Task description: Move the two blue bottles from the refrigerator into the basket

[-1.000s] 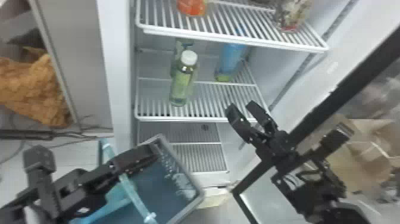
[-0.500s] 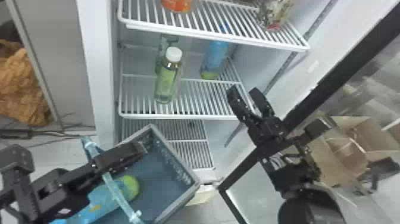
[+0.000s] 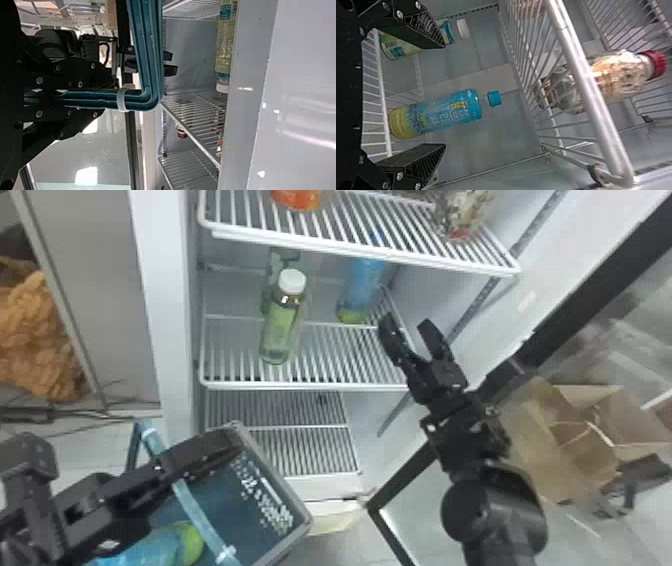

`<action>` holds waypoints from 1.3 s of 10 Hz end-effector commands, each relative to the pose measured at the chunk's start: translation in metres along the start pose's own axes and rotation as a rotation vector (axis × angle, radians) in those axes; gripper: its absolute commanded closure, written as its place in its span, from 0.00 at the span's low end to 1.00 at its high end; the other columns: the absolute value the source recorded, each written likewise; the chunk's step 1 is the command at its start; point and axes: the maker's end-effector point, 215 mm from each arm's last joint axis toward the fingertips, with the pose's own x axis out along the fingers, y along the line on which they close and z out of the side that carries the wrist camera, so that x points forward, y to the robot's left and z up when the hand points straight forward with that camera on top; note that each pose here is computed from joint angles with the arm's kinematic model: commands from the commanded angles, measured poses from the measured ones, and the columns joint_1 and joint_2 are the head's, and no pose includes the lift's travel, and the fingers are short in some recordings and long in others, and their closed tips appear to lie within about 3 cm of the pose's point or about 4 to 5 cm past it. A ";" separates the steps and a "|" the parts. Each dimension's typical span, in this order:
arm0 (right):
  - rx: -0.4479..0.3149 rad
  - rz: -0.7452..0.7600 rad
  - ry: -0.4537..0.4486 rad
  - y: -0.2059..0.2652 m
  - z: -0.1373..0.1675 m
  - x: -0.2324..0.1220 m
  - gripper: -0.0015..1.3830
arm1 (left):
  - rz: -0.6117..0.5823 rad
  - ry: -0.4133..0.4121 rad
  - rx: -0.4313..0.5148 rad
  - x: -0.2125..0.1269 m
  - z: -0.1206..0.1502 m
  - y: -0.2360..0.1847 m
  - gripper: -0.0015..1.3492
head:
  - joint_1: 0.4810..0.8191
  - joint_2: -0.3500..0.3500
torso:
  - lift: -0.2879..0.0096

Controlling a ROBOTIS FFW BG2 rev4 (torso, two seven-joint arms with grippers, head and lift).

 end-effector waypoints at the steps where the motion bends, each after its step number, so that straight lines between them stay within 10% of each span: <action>1: 0.000 0.012 0.012 0.008 -0.010 0.019 0.13 | 0.002 0.002 -0.003 0.000 -0.001 0.001 0.86 | 0.63 0.00 | 0.24; 13: -0.103 -0.085 0.108 -0.017 -0.039 0.103 0.13 | 0.004 0.010 -0.003 0.000 -0.003 0.001 0.86 | 0.63 0.03 | 0.24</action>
